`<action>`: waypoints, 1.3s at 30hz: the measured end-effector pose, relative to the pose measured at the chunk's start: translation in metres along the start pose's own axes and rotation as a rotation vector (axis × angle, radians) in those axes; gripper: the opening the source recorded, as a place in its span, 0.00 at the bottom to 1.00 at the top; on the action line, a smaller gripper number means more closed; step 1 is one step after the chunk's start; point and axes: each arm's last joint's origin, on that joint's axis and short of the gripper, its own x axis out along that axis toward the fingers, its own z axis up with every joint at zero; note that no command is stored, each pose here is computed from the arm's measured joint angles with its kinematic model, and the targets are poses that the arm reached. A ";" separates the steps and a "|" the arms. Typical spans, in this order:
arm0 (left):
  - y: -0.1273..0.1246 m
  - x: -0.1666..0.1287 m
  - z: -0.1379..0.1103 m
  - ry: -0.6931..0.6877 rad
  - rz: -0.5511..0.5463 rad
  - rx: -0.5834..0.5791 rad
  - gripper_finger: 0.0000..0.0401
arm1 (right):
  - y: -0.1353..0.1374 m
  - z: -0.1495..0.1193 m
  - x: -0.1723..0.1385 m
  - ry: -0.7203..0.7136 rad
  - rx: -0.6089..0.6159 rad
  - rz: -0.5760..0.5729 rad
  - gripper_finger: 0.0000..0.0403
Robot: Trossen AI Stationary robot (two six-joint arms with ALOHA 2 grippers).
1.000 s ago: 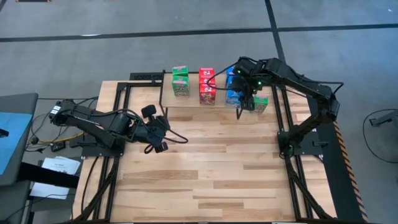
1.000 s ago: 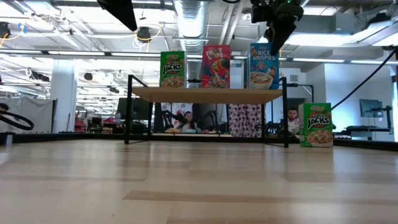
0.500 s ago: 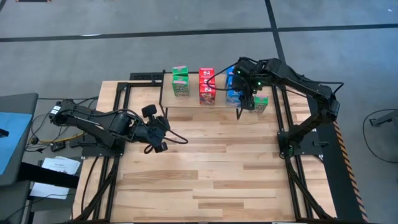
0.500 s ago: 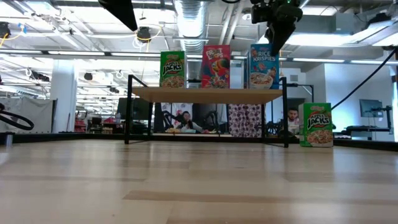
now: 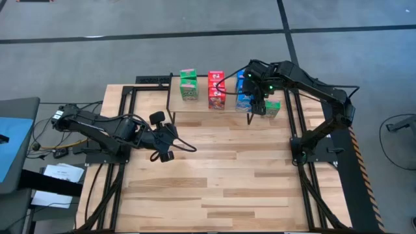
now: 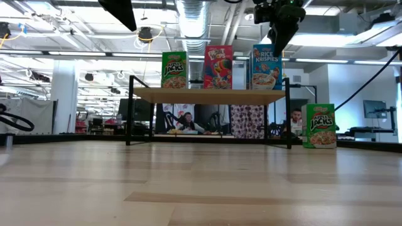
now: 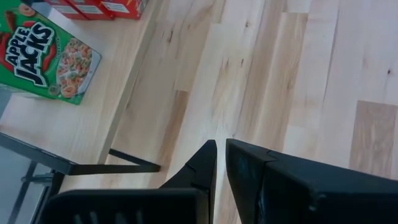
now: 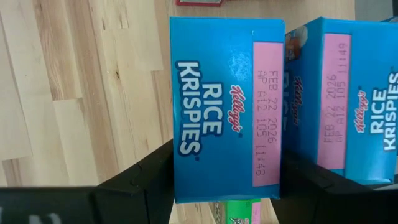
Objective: Stack cereal on shelf
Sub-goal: Put the blue cereal box on the shelf aligned with the other blue cereal boxes
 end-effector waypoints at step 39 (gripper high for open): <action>0.000 0.000 0.000 0.000 0.000 0.000 0.06 | -0.001 0.000 0.000 0.005 -0.002 -0.012 0.70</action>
